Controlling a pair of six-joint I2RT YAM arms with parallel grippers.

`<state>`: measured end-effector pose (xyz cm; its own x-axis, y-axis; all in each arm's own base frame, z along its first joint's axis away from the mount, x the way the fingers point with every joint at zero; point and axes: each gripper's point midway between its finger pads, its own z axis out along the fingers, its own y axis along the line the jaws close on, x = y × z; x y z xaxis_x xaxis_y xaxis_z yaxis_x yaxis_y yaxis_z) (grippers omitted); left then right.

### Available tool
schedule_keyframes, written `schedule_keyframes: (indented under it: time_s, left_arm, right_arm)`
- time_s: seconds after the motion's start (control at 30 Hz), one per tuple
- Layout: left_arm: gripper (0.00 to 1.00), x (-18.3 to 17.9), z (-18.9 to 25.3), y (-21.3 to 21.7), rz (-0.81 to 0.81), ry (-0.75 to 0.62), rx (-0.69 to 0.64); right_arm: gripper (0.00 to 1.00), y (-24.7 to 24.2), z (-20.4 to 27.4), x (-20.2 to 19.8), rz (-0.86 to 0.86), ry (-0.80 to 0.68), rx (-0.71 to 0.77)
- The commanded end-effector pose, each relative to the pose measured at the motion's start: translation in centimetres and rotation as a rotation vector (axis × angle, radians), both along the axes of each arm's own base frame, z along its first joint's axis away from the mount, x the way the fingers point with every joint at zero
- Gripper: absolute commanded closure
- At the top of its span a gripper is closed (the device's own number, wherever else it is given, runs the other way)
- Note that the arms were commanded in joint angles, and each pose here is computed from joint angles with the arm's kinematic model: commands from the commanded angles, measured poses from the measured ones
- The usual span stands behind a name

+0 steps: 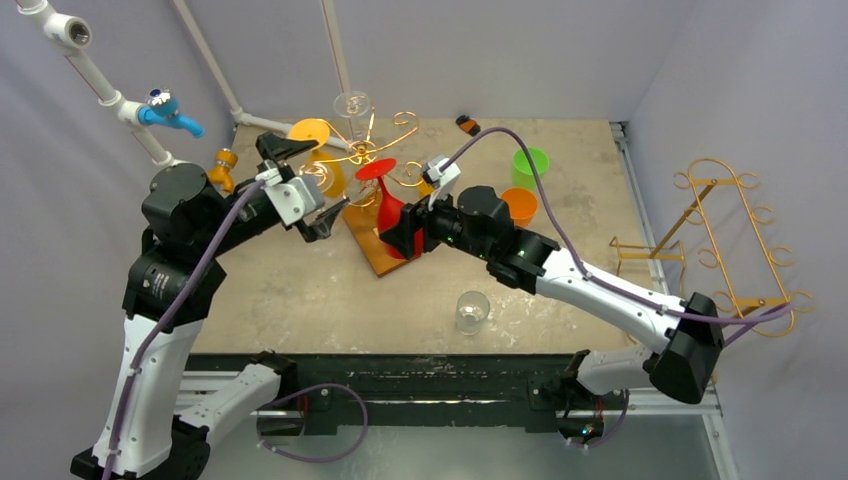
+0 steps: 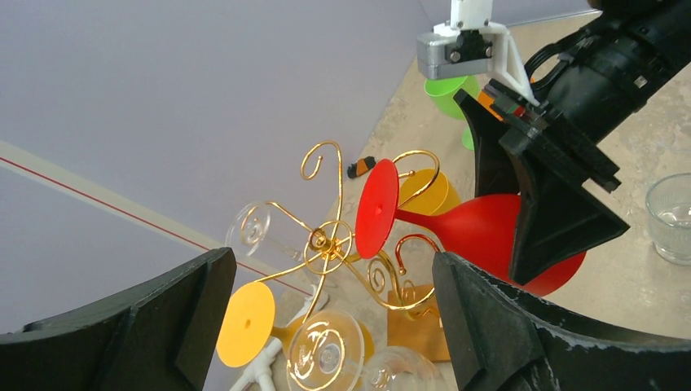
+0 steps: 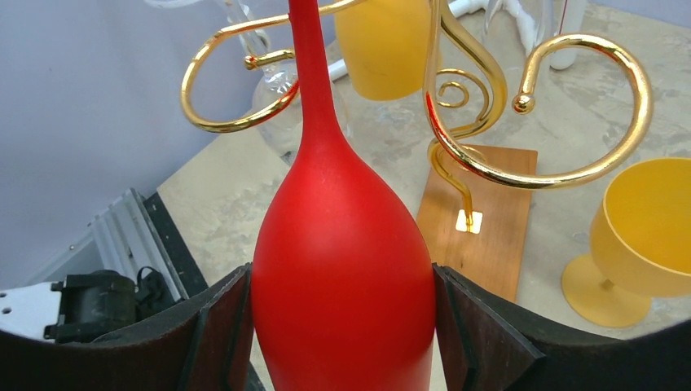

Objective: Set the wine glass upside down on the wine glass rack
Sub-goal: Turn the wine glass upside down at the wine rack.

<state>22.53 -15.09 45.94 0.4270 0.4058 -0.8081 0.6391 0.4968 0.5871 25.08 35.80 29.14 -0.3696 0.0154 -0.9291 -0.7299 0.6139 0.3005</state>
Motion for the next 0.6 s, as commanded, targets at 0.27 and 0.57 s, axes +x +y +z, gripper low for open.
schedule_keyframes:
  time_s: [0.27, 0.57]
  left_arm:
    - [0.0, 1.0, 0.1, 0.4, 0.075, 0.098, -0.11]
    - [0.0, 2.7, -1.1, 1.0, 0.151, 0.14, -0.119]
  right_arm:
    - [0.63, 1.6, 1.0, 2.5, -0.029, -0.111, 0.028]
    - [0.63, 3.1, 0.2, 2.8, -0.002, -0.119, 0.035]
